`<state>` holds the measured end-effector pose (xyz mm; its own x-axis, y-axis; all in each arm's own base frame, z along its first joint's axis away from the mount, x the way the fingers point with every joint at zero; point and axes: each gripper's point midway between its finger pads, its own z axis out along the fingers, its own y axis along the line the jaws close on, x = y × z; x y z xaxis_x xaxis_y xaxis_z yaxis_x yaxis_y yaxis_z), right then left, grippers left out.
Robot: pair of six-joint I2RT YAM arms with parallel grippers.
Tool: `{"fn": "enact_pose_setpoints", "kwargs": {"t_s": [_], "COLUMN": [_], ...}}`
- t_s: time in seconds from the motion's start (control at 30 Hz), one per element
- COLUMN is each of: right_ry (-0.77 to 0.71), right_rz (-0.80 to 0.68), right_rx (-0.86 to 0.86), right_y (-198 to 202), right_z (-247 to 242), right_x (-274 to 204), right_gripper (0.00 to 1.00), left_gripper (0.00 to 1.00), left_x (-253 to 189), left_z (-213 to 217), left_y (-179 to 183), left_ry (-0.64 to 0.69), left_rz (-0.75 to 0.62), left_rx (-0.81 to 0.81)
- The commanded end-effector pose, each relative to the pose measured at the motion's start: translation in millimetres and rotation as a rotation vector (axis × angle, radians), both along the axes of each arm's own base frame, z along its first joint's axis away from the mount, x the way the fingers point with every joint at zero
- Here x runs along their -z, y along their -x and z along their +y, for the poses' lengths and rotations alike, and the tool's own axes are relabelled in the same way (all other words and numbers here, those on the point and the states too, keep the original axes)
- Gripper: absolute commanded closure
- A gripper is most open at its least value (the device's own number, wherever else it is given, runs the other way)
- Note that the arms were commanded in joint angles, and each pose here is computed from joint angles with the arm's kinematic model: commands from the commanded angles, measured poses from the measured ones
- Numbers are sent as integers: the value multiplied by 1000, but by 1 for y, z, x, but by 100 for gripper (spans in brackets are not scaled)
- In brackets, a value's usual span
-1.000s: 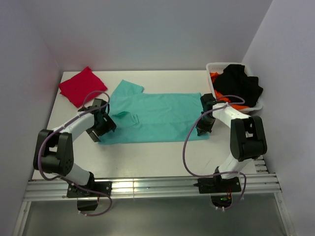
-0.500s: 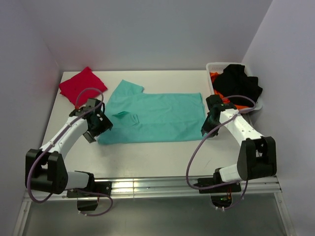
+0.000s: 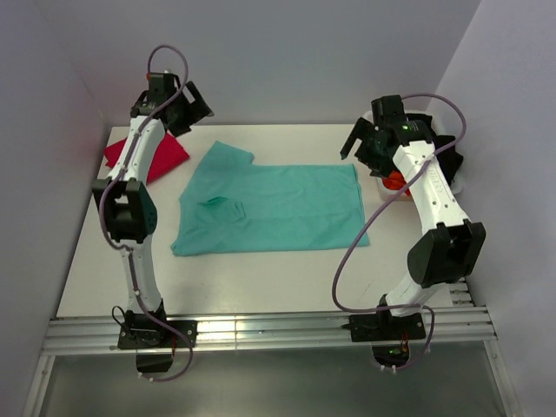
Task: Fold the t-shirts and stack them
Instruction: Fold the tshirt
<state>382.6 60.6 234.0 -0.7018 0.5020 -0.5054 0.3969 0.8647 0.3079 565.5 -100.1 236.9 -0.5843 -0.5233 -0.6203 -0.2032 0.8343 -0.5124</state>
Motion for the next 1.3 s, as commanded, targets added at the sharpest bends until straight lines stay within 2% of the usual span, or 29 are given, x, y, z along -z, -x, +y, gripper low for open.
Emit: {"fn": "enact_pose_setpoints", "kwargs": {"t_s": [0.0,0.03,0.1,0.13,0.17,0.33,0.4,0.6,0.87,1.07,1.17,1.27], "right_ry": [-22,-22,-17,-13,-3,29,32,36,10,6,8,17], "right_rz": [80,91,124,136,139,183,203,251,254,260,259,262], "right_rx": [12,15,17,15,21,26,26,46,39,36,33,35], "right_y": [6,7,10,11,12,21,24,13,-7,-4,0,5], "right_z": [2,1,2,1,-1,-6,-7,-7,1,1,1,-2], "right_x": [19,21,27,31,32,43,44,54,57,61,62,62], "right_gripper": [1,1,1,2,1,1,1,2,2,2,2,2], "left_gripper": [0,1,1,1,1,1,1,0,0,1,3,7], "left_x": [34,56,66,96,97,172,182,206,237,259,271,272], "left_z": [11,12,6,3,11,18,18,17,3,-47,-50,-37], "left_y": [-30,-43,-62,-70,-80,-97,-98,-92,-63,-29,-20,-27], "left_ry": [127,144,190,223,238,316,321,326,251,165,212,200], "left_rz": [7,21,-19,18,-4,53,60,97,215,301,332,341], "left_rx": [90,95,150,145,132,143,141,146,175,288,267,218]}}
